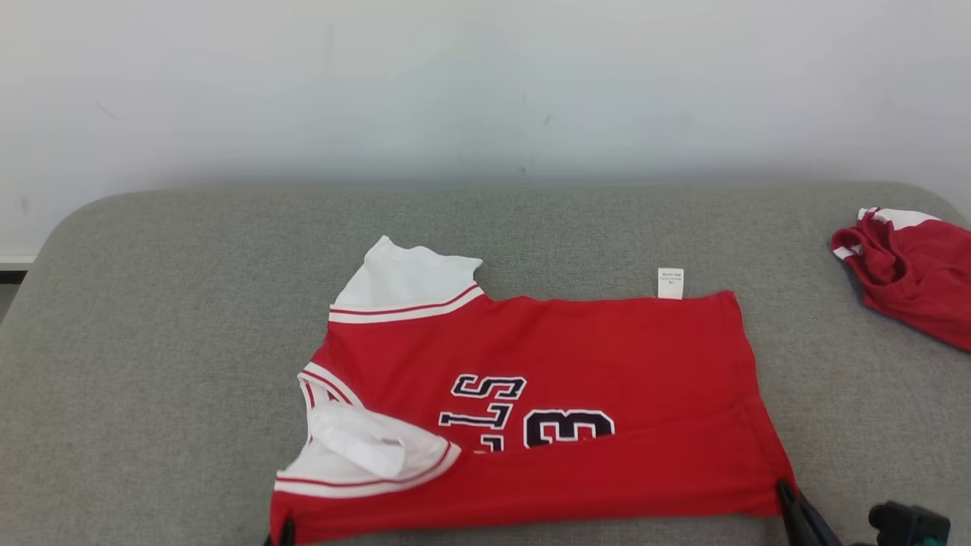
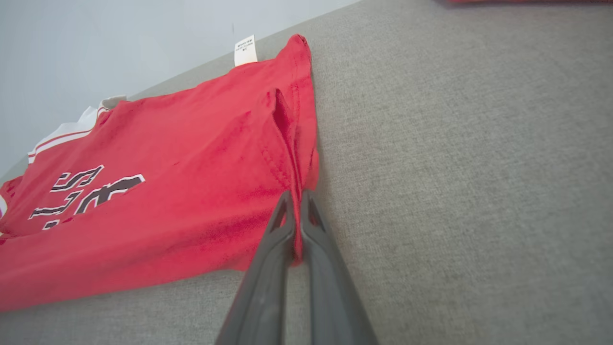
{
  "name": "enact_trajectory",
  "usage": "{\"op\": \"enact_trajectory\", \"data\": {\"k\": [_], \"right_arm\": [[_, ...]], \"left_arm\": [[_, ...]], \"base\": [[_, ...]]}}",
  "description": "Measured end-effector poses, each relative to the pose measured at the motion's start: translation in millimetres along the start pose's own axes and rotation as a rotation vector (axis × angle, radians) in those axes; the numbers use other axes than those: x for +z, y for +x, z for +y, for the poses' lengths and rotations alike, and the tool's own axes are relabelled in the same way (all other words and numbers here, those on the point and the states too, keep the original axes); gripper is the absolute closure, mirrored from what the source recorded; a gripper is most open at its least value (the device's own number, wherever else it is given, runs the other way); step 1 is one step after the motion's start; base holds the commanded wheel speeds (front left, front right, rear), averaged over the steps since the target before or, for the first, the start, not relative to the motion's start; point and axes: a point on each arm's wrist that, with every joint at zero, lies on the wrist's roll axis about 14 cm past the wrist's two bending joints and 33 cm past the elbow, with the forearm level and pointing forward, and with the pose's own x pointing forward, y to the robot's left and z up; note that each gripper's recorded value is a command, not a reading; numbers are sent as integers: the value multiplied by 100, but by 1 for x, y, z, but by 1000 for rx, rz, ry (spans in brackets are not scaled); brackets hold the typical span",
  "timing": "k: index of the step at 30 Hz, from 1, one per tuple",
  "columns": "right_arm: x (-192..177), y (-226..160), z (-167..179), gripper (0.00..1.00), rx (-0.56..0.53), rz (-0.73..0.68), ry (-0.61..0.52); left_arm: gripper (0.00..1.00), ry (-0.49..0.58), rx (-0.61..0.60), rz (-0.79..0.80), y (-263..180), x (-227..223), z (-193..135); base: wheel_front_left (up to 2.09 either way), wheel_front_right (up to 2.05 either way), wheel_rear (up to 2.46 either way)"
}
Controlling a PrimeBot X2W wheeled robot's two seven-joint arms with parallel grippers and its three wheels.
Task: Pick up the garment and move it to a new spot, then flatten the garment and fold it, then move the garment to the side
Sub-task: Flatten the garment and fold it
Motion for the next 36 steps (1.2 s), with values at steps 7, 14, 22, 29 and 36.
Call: {"op": "enact_trajectory", "data": {"k": [7, 14, 22, 29, 36], "right_arm": [[-10, -16, -3, 3, -24, 37, 21], [13, -19, 1, 0, -30, -42, 8], [54, -19, 27, 0, 27, -223, 10], [67, -21, 45, 0, 72, -294, -1], [67, -21, 57, 0, 93, -324, -1]], "left_arm": [[54, -25, 18, 14, -10, -10, -5], [0, -23, 55, -60, -12, 11, 1], [0, 21, 98, -245, -18, 68, 14], [0, 132, 108, -342, -23, 101, 14], [0, 208, 113, -354, -26, 106, 14]], "base": [[0, 0, 0], [0, 0, 0], [0, 0, 0], [0, 0, 0], [0, 0, 0]]}}
